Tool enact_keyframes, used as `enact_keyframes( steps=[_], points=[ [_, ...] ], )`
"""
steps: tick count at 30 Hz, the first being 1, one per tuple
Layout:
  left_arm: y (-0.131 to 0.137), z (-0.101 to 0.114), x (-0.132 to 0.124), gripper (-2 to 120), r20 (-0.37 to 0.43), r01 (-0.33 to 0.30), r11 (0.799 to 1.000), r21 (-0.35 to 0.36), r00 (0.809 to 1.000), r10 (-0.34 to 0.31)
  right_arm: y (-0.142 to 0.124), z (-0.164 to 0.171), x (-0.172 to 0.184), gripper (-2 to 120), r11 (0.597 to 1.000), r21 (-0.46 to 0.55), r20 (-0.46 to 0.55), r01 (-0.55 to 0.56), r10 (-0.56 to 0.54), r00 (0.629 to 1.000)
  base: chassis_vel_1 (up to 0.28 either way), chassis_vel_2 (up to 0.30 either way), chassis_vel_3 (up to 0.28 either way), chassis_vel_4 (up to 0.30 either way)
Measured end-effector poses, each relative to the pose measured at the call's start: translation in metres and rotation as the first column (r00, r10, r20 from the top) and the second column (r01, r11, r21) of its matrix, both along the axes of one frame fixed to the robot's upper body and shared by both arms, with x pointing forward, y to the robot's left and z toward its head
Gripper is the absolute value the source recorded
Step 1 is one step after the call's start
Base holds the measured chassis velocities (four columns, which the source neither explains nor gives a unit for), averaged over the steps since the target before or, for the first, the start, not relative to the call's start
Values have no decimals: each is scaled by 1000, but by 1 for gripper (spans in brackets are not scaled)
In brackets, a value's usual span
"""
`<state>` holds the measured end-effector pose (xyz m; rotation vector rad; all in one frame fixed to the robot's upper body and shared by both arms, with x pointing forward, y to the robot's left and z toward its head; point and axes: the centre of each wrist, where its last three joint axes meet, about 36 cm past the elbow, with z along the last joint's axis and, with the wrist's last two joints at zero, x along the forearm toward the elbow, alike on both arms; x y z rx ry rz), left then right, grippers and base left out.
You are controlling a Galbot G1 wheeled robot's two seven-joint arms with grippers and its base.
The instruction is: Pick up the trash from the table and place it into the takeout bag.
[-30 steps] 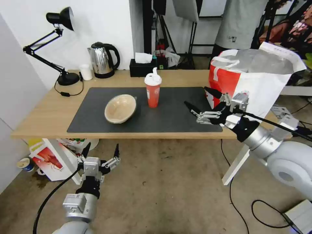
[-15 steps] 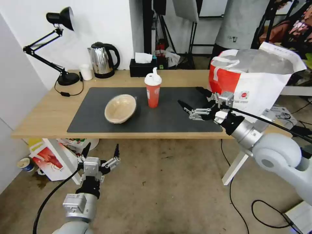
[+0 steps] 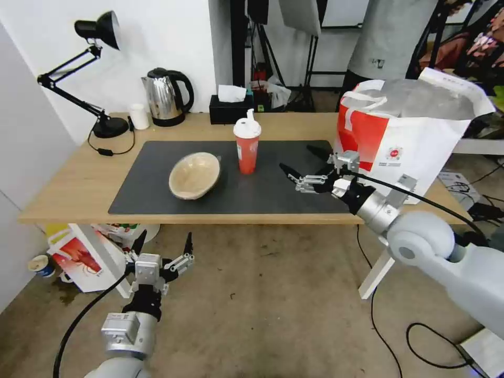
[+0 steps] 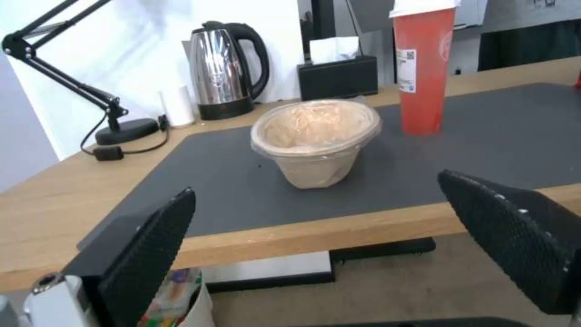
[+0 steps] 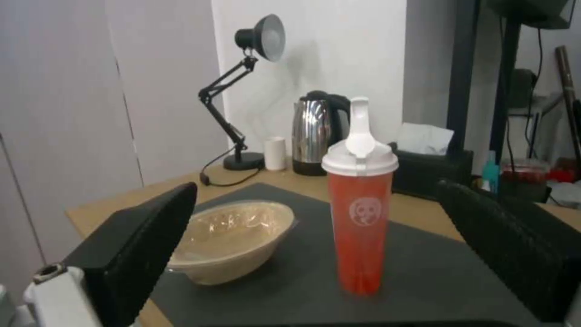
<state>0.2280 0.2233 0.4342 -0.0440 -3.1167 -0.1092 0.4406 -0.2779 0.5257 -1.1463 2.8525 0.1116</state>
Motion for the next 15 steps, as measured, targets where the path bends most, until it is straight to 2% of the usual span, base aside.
enact_keyframes(
  steps=[15],
  points=[
    [0, 0, 0, 100, 0, 0, 1000, 0, 1000, 0, 26, -7, 26, 100, 998, 33, -5, -47, 48, 999, 0, 0, 0, 0]
  ],
)
